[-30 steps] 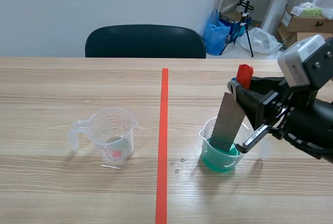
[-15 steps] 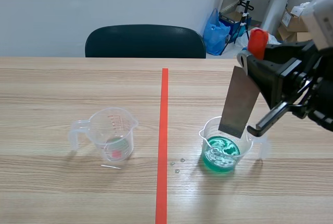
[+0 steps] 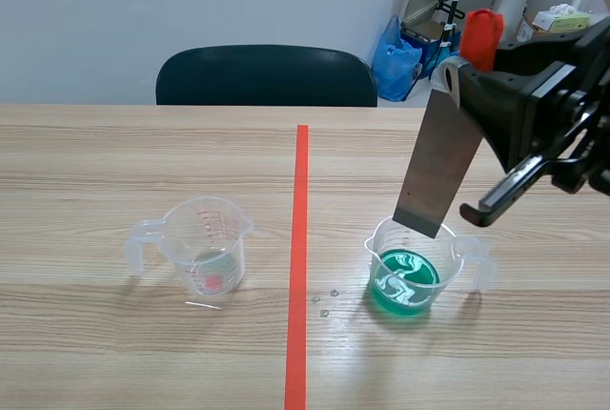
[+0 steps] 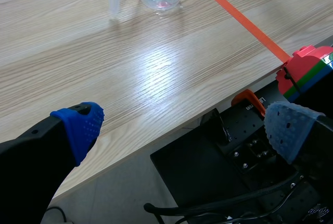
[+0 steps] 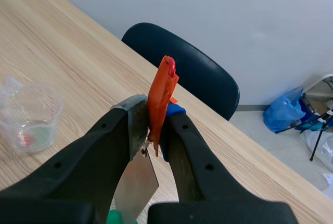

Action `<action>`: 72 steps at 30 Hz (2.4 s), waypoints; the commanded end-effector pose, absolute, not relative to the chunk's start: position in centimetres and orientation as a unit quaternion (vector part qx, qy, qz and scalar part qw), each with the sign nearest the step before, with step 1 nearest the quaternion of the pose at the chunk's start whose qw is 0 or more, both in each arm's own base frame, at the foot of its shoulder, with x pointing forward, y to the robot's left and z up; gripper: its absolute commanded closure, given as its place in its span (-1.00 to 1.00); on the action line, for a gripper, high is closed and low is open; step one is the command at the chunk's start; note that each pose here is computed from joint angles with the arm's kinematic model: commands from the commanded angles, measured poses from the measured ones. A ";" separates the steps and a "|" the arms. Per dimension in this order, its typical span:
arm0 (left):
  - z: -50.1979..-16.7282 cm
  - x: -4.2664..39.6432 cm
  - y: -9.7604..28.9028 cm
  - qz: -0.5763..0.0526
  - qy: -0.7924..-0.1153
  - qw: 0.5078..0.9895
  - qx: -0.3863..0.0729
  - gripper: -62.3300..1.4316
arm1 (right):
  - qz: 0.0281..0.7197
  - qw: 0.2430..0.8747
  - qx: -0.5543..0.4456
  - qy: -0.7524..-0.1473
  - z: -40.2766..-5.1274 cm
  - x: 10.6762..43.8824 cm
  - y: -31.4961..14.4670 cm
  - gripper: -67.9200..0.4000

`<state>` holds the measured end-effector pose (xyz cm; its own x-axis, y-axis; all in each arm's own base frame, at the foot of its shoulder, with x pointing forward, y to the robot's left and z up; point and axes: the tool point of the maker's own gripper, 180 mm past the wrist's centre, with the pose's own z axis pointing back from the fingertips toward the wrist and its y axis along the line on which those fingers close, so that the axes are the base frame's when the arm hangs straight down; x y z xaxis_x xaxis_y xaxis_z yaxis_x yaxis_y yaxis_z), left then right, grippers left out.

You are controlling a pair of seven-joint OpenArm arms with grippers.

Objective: Do the redox reaction experiment

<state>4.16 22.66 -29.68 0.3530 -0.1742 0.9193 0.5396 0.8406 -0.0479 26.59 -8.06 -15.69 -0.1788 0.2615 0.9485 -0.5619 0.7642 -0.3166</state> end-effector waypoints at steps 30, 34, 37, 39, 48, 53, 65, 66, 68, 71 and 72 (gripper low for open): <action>-29.2 4.3 22.4 -0.217 -0.534 0.798 -0.178 -1.00 | 0.330 0.614 0.098 -0.710 -12.4 26.2 -7.8 0.93; -29.2 4.3 22.4 -0.217 -0.534 0.798 -0.178 -1.00 | 0.330 0.614 0.098 -0.710 -12.4 26.2 -7.8 0.93; -29.2 4.3 22.4 -0.217 -0.534 0.798 -0.178 -1.00 | 0.331 0.614 0.097 -0.710 -12.5 26.2 -7.8 0.93; -29.2 4.3 22.4 -0.217 -0.534 0.798 -0.178 -1.00 | 0.331 0.615 0.097 -0.709 -12.5 26.3 -7.8 0.93; -29.2 4.3 22.4 -0.217 -0.534 0.798 -0.178 -1.00 | 0.331 0.615 0.097 -0.709 -12.5 26.3 -7.8 0.93; -29.2 4.3 22.4 -0.217 -0.534 0.798 -0.178 -1.00 | 0.331 0.615 0.097 -0.709 -12.5 26.2 -7.8 0.93; -29.2 4.3 22.4 -0.217 -0.534 0.798 -0.178 -1.00 | 0.331 0.615 0.097 -0.709 -12.5 26.2 -7.8 0.93; -29.2 4.3 22.4 -0.217 -0.534 0.798 -0.178 -1.00 | 0.331 0.615 0.097 -0.709 -12.5 26.2 -7.8 0.93; -29.2 4.3 22.4 -0.217 -0.534 0.798 -0.178 -1.00 | 0.331 0.615 0.097 -0.709 -12.5 26.2 -7.8 0.93; -29.2 4.3 22.4 -0.217 -0.534 0.798 -0.178 -1.00 | 0.331 0.615 0.097 -0.709 -12.5 26.2 -7.8 0.93; -29.2 4.3 22.4 -0.217 -0.534 0.798 -0.178 -1.00 | 0.331 0.615 0.097 -0.709 -12.5 26.2 -7.8 0.93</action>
<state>4.16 22.66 -29.68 0.3530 -0.1742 0.9193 0.5396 0.8406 -0.0479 26.42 -7.97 -13.56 -0.1889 0.2735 0.9431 -0.5476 0.7679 -0.3324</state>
